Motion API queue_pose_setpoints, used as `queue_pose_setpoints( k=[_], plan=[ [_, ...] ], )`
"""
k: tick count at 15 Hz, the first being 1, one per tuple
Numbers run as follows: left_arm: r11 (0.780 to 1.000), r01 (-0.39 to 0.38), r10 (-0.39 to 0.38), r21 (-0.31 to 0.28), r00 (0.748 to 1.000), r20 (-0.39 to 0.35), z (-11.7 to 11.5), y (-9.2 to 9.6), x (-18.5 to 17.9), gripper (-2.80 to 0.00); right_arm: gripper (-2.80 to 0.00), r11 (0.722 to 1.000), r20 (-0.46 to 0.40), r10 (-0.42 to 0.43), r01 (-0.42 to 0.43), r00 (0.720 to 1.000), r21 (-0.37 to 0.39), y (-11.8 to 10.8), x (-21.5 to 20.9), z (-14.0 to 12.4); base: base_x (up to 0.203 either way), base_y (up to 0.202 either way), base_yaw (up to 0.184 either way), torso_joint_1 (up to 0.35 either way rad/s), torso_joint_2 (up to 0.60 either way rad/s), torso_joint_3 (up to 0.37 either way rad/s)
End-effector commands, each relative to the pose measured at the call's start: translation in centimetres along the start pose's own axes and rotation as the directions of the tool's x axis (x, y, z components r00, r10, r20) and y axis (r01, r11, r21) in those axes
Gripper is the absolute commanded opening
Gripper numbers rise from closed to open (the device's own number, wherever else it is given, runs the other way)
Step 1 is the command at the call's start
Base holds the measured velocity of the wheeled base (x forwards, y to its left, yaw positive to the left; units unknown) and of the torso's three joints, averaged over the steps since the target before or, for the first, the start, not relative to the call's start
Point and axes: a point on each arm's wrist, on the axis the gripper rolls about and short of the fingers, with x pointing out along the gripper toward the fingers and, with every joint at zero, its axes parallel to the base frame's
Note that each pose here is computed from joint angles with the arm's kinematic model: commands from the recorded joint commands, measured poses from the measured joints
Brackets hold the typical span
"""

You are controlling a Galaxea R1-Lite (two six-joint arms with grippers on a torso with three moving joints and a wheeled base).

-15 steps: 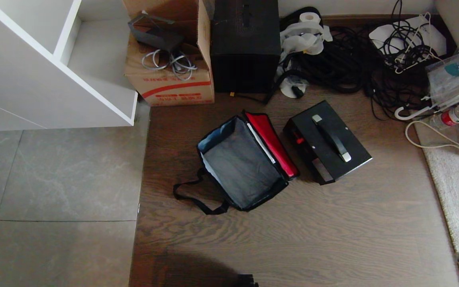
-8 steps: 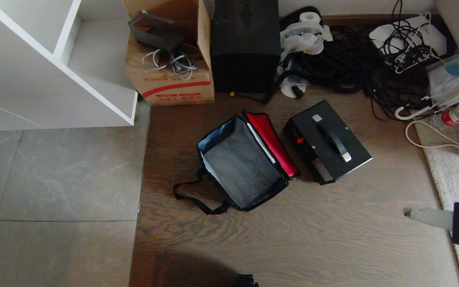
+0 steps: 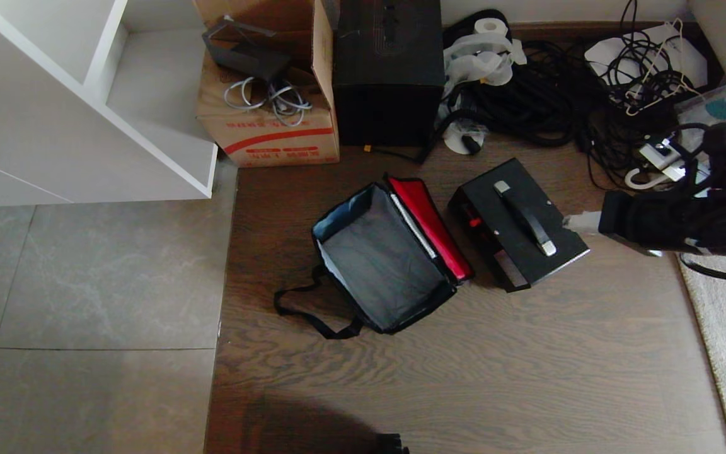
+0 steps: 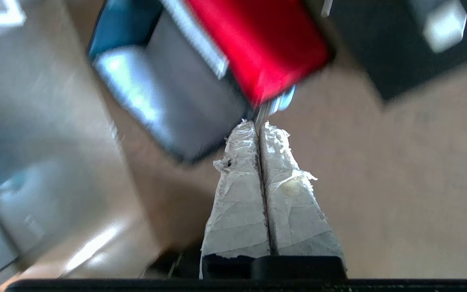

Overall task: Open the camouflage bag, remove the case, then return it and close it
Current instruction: Grip the handle again

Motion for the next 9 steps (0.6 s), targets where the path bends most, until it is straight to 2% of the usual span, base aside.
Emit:
queue_pose_setpoints(
  k=[1,4,6,7,9],
  plan=[
    [1.000,0.000,0.000,-0.001,1.000,-0.010,-0.2,0.0,0.1,-2.80,-2.80,1.000,-0.048,-0.023,0.023,0.999,0.006,-2.7,6.3,-0.3,0.000,0.000,0.000,0.000,0.00,0.000],
    [1.000,0.000,0.000,0.000,1.000,-0.010,-0.2,0.0,0.1,-2.80,-2.80,0.993,-0.026,-0.043,0.040,0.999,-0.110,-5.1,11.4,-1.1,0.000,0.000,0.000,0.000,0.00,0.000],
    [1.000,0.000,0.000,0.000,1.000,-0.010,-0.2,0.0,0.1,-2.80,-2.80,0.986,0.012,-0.056,0.057,0.998,-0.155,-6.1,13.6,-1.5,0.000,0.000,0.000,0.000,0.00,0.000],
    [1.000,0.000,0.000,0.000,1.000,-0.010,-0.2,0.0,0.1,-2.80,0.00,0.983,0.047,-0.050,0.058,0.998,-0.172,-6.2,14.3,-1.0,0.000,0.000,0.000,0.000,0.00,0.000],
    [1.000,0.000,0.000,0.000,1.000,-0.009,-0.3,0.0,0.1,-2.80,0.00,0.968,0.111,-0.071,0.095,0.991,-0.230,-6.1,15.3,0.1,0.000,0.000,0.000,0.000,0.00,0.000]
  ],
)
